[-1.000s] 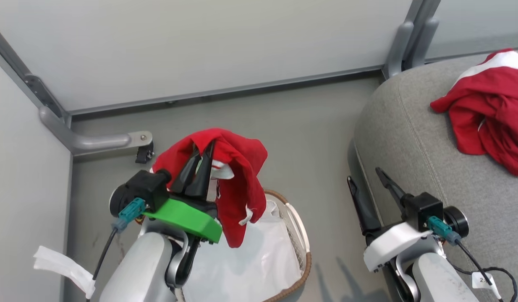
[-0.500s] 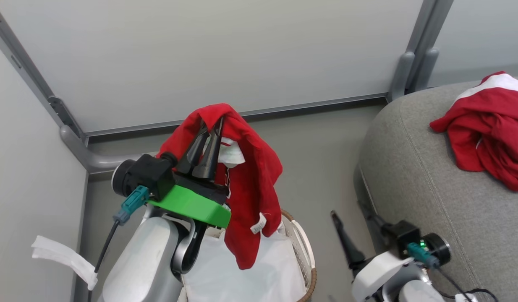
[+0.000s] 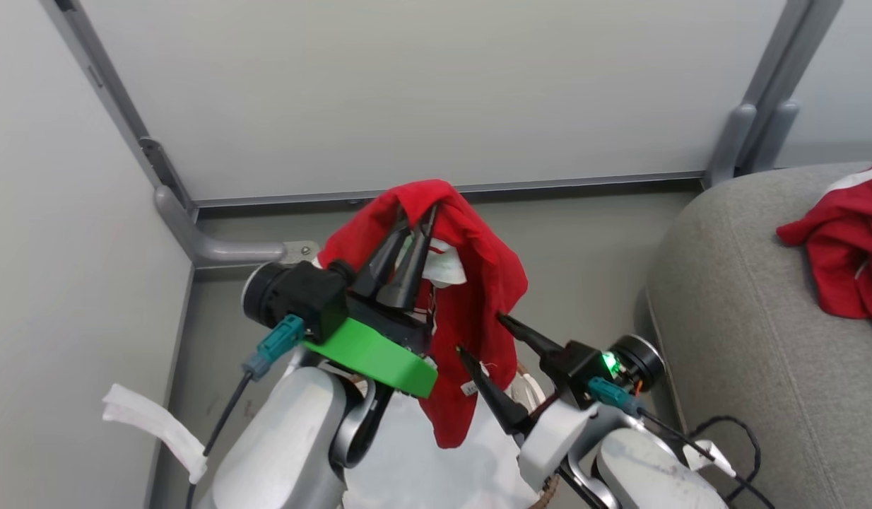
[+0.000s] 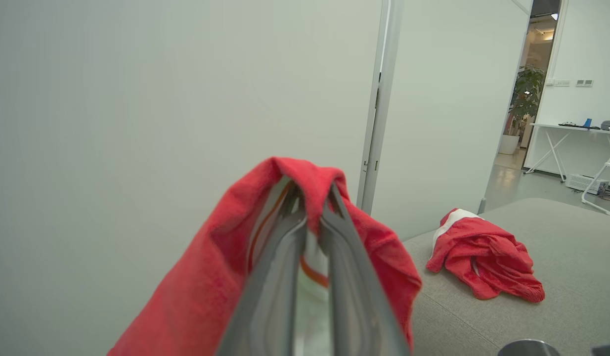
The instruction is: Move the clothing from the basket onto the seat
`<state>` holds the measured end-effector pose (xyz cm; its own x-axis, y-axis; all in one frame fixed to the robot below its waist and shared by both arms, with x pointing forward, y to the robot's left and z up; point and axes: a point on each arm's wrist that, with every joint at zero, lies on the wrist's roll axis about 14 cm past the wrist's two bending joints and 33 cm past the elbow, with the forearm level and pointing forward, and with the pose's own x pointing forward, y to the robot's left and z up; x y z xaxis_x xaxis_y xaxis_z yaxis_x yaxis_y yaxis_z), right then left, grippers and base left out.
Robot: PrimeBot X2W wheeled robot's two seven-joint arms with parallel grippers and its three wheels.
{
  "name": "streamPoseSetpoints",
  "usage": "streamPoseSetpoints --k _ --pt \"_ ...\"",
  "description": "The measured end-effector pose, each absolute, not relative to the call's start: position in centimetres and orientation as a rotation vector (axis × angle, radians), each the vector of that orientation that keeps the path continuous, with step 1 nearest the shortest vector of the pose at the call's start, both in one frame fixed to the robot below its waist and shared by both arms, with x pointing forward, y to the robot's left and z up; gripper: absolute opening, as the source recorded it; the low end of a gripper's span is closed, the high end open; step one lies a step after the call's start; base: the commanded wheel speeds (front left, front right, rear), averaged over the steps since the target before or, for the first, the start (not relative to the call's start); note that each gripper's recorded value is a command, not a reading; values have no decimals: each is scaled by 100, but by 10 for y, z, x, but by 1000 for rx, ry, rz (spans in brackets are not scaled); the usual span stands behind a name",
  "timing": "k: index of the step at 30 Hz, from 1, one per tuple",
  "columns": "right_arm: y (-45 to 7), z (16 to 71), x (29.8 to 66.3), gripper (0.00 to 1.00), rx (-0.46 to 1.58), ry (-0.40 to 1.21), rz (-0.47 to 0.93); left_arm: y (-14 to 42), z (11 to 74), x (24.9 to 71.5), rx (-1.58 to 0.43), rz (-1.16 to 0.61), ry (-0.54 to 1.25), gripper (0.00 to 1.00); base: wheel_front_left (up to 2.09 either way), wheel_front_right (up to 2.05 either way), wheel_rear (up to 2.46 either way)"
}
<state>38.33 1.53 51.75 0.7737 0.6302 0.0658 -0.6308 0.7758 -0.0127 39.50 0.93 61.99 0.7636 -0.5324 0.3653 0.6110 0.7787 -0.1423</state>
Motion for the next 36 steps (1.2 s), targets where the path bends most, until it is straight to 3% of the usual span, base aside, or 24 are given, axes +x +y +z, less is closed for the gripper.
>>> streamPoseSetpoints --k 8,9,10,32,33,34,36 --pt "35 523 399 100 -52 -83 742 6 617 387 -264 -643 -301 0 0 0 0" --pt "36 519 400 61 -53 -68 746 6 616 387 -265 -643 -299 0 0 0 0" --pt "37 514 400 0 -54 -51 748 6 616 386 -270 -643 -297 0 0 0 0" --pt "31 507 408 0 10 -7 720 6 612 392 -278 -637 -287 0 0 0 0" --pt "30 508 408 0 13 -10 717 8 613 393 -276 -630 -291 30 0 0 0" --pt "29 509 409 0 16 -15 713 10 612 396 -274 -622 -291 100 0 0 0" --pt "24 514 411 0 28 -31 696 9 608 398 -268 -620 -282 100 0 0 0"
